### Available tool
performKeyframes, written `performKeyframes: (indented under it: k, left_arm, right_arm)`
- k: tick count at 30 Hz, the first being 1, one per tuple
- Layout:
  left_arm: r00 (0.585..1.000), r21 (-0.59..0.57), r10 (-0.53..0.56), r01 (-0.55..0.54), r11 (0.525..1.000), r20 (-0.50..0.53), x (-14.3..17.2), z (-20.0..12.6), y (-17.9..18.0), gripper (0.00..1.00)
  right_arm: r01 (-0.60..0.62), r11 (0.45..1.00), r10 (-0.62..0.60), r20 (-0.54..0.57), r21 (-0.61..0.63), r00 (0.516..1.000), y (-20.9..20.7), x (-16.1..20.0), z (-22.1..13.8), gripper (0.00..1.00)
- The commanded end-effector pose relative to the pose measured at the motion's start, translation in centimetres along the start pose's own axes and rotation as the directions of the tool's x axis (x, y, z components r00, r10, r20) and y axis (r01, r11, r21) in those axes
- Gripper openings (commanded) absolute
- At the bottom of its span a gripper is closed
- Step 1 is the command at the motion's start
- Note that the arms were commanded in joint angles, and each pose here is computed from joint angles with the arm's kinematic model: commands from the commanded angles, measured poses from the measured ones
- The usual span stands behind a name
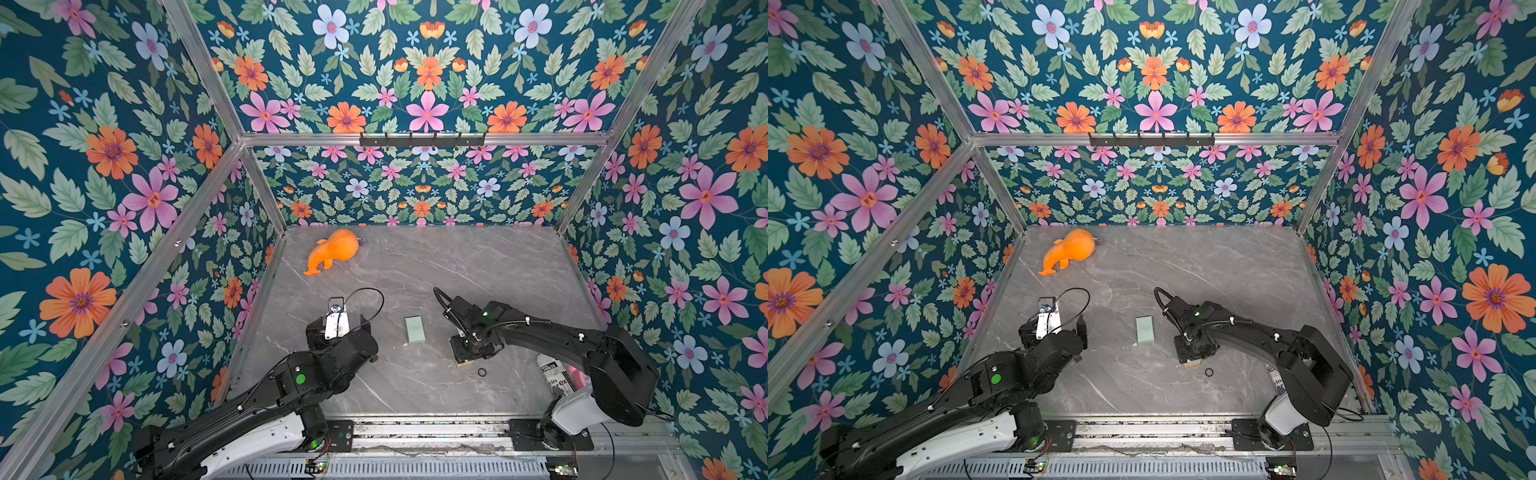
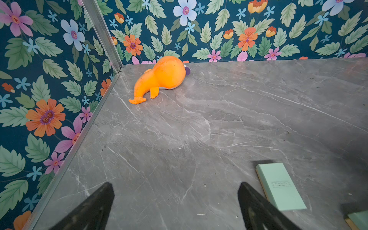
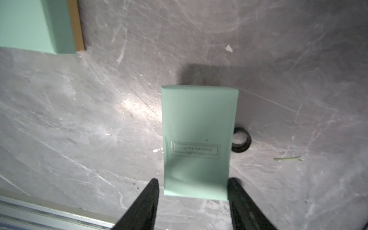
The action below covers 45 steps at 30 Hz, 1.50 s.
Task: Take the rings out of the lift-off lid box
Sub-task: Close the lid on the jewelry box.
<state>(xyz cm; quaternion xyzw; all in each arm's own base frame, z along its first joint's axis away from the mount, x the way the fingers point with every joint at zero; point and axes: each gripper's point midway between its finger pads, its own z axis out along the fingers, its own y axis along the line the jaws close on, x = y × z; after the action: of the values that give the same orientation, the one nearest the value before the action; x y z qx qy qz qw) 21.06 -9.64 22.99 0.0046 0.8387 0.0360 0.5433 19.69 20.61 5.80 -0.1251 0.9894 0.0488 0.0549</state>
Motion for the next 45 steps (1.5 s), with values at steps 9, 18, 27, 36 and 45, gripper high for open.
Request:
performKeyframes:
  k: [9,18,27,36,45]
  left_arm:
    - [1.0,-0.003,0.0,0.0,1.0,0.002,-0.2,-0.1,0.0,0.99]
    - [1.0,-0.006,-0.001,0.001,1.0,0.003,-0.3,-0.1,0.1,1.0]
    - [1.0,-0.005,-0.001,0.001,1.0,0.003,-0.2,-0.1,0.1,1.0]
    - [1.0,-0.006,0.001,-0.001,1.0,-0.001,-0.2,0.0,0.0,1.0]
    - [1.0,-0.004,0.003,-0.003,1.0,-0.004,-0.1,0.0,0.0,1.0]
  right_arm:
    - [-0.007,1.0,0.009,0.056,-0.028,0.998,0.3,-0.6,-2.0,0.61]
    - [0.006,0.999,-0.004,0.057,-0.037,0.998,1.4,-2.2,-1.0,0.46]
    - [-0.019,1.0,0.019,-0.005,-0.005,1.0,0.6,-0.7,2.0,0.41]
    - [0.003,1.0,-0.004,0.089,0.011,0.996,1.2,-1.0,-2.1,0.44]
    - [-0.023,0.997,0.019,0.059,0.068,0.998,-0.7,1.1,-1.7,0.65]
